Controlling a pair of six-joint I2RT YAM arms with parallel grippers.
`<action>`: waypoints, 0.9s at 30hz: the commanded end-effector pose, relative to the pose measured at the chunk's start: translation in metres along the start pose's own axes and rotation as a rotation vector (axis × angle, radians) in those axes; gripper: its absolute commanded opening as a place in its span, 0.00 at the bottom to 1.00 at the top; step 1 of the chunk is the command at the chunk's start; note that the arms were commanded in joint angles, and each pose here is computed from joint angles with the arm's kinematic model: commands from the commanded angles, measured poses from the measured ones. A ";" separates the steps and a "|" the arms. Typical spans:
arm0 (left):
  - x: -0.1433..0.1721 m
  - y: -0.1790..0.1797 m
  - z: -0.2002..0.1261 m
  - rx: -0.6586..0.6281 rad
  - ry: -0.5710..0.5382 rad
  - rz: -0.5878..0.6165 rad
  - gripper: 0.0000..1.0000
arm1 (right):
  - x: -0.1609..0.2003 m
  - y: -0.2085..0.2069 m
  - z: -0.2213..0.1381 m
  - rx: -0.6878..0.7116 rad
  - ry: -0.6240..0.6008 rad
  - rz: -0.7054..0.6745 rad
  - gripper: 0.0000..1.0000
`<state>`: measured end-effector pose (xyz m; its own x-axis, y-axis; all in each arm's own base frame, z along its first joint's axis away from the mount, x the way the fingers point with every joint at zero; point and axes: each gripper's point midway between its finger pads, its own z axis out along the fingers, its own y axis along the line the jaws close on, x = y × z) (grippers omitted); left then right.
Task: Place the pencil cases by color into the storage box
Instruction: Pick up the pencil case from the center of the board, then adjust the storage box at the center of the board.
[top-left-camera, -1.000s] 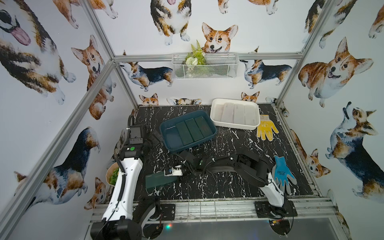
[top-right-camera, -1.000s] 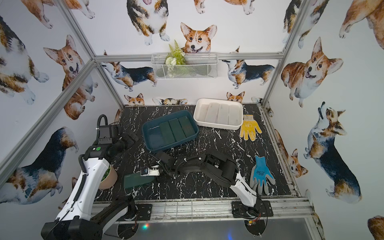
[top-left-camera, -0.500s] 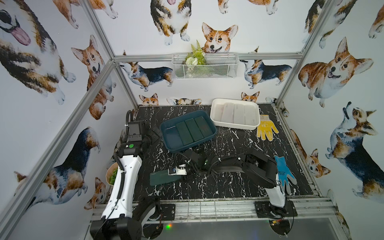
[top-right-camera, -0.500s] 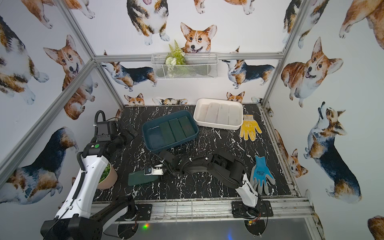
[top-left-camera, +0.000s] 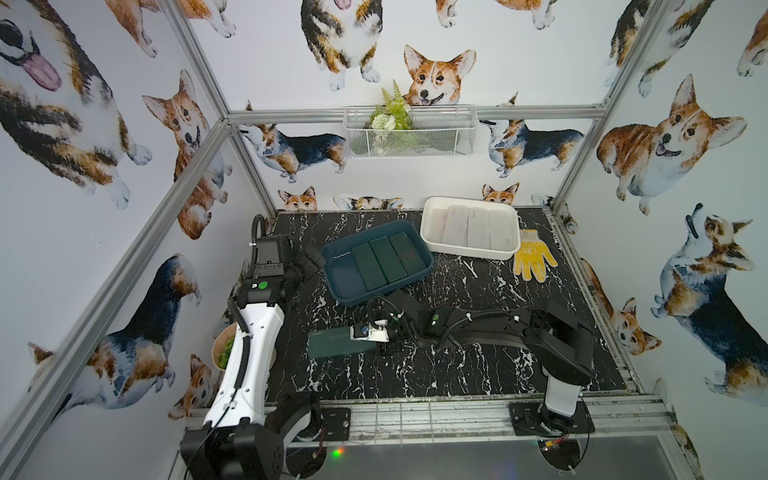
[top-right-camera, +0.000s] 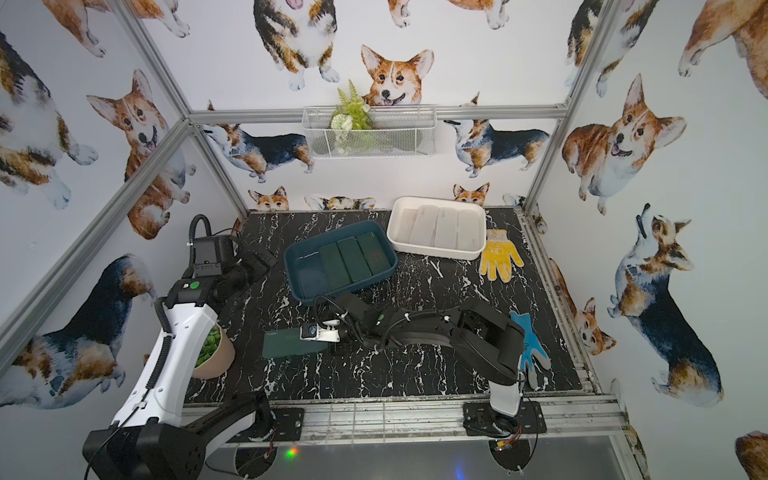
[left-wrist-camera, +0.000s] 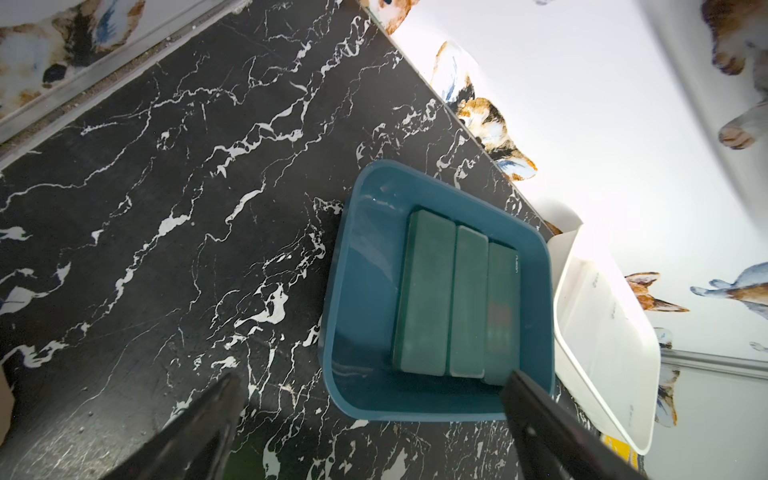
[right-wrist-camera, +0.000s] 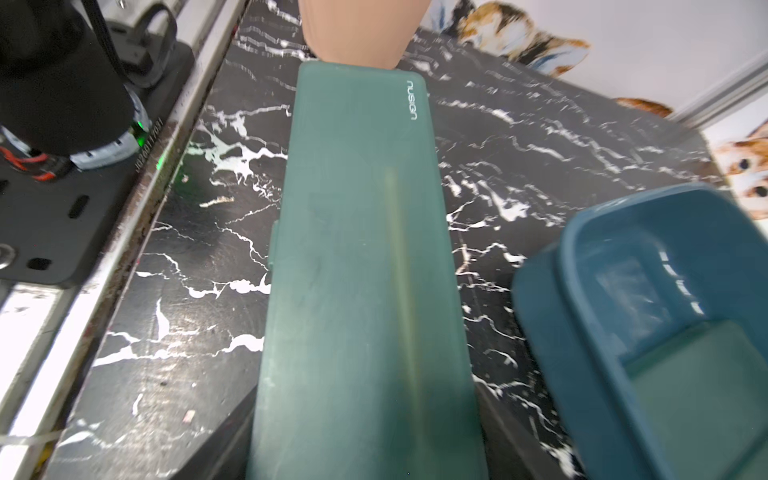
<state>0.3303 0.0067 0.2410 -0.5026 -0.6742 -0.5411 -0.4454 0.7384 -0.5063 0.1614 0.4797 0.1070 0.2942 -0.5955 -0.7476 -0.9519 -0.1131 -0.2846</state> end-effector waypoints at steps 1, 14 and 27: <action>-0.014 -0.012 -0.006 0.031 -0.042 -0.007 1.00 | -0.017 -0.019 -0.023 0.056 -0.065 0.028 0.70; -0.009 -0.054 0.000 -0.037 -0.112 0.257 1.00 | 0.013 -0.131 -0.068 0.280 -0.033 0.488 0.70; 0.032 -0.030 0.038 -0.110 -0.107 0.341 1.00 | 0.053 -0.189 -0.051 0.356 0.085 0.855 0.69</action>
<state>0.3486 -0.0413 0.2111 -0.6032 -0.3805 -0.7010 -0.3362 0.9183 -0.2092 0.3496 0.4347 0.1580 -0.4299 -0.4540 -0.7804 -0.8080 0.5791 0.1082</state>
